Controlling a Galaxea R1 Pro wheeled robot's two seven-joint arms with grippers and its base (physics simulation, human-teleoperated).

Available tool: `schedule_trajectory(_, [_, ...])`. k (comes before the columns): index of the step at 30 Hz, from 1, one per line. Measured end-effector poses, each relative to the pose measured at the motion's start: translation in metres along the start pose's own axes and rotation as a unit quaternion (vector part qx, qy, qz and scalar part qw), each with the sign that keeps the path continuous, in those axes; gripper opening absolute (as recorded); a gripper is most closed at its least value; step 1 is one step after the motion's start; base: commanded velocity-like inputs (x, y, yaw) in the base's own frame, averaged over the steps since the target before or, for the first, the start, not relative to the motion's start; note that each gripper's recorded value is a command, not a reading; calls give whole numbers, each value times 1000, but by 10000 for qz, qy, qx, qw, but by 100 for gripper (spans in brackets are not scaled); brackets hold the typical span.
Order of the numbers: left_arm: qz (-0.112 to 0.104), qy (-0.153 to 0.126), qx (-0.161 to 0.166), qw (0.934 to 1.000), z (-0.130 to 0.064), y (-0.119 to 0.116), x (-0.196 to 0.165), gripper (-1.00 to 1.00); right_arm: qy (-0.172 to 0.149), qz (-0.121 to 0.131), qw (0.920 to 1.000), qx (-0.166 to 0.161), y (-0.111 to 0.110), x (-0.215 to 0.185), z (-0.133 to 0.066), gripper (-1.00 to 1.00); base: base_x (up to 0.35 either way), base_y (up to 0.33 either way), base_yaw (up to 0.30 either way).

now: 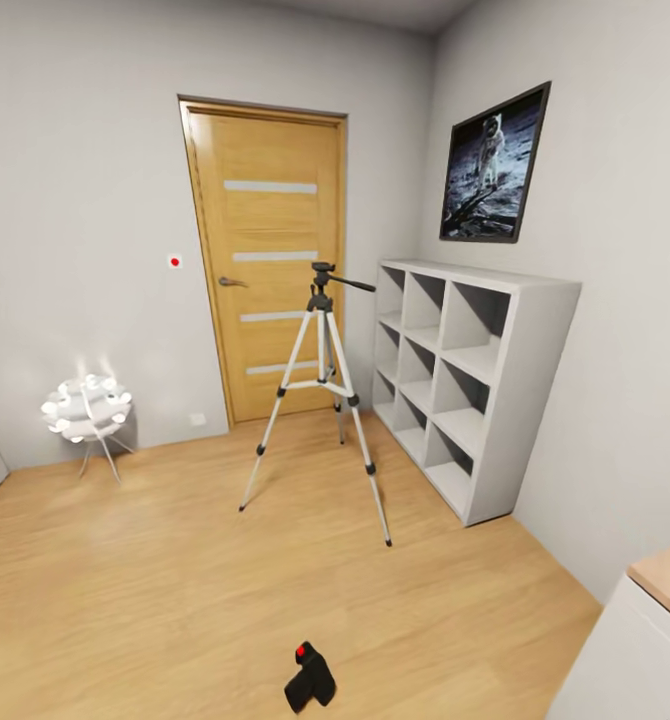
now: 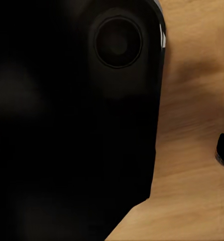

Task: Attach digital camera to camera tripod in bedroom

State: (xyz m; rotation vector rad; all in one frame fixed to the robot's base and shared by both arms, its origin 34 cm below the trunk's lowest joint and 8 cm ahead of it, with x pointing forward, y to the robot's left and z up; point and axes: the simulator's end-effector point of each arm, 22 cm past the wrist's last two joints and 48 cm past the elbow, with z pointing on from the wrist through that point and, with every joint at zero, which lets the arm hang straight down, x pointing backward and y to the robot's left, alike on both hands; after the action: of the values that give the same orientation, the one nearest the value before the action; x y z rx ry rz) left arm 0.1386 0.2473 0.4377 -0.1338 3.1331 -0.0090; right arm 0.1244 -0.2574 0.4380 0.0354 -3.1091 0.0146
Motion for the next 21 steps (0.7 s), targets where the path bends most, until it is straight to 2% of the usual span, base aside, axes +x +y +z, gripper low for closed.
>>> schedule_trajectory(13, [-1,0,-2,10000,0,0,0,100,4,-2,10000,-34,6,0,0,100,317,-97,7])
schedule_trajectory(21, [-2,6,0,10000,0,0,0,100,4,4,10000,2,1,0,0,100,317,-132,210])
